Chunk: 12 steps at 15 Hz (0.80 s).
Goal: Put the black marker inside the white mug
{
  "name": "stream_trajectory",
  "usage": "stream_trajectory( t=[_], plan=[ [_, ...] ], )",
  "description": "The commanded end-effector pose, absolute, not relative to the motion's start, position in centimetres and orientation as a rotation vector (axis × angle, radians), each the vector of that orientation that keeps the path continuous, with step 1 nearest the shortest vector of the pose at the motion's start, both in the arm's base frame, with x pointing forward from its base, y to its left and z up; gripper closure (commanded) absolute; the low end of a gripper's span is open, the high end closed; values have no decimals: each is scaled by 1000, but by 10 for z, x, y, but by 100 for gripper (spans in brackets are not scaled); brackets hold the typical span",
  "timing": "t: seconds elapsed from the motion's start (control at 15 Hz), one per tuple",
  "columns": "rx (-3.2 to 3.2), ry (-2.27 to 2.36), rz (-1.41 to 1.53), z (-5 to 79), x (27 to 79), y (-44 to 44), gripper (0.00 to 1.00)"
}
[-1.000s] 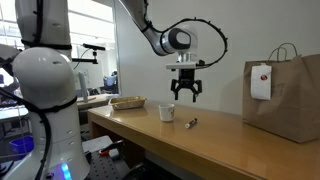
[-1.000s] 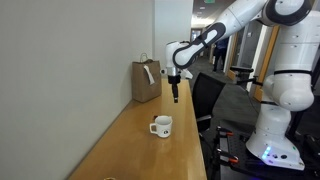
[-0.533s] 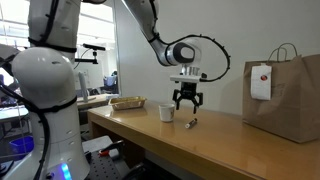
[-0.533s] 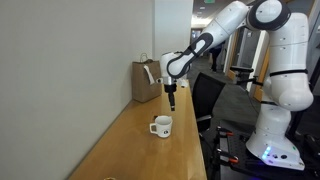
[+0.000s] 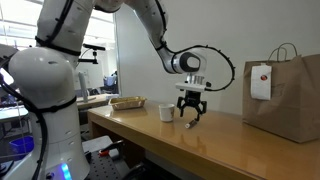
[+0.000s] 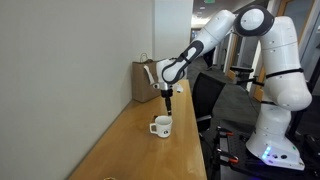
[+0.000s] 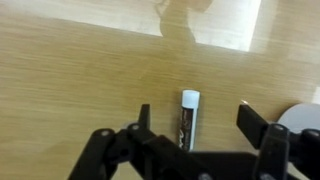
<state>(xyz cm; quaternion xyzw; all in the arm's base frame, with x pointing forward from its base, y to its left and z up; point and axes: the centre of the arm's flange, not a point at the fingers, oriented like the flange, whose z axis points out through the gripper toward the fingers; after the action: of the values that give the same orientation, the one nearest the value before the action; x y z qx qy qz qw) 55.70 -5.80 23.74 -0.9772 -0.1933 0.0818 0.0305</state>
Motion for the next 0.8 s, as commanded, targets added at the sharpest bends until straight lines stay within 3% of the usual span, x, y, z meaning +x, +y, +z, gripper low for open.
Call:
stream_trajectory(
  t=[0.0, 0.13, 0.27, 0.33, 0.47, 0.73],
  plan=[
    [-3004, -602, 233, 229, 571, -58, 11],
    [-3006, -603, 239, 225, 573, -56, 28],
    [-3000, -599, 248, 221, 574, -56, 34],
    [-3002, -599, 251, 219, 573, -56, 43],
    [-2997, -594, 262, 215, 572, -56, 47],
    [-2988, -602, 287, 207, 569, -55, 45]
  ],
)
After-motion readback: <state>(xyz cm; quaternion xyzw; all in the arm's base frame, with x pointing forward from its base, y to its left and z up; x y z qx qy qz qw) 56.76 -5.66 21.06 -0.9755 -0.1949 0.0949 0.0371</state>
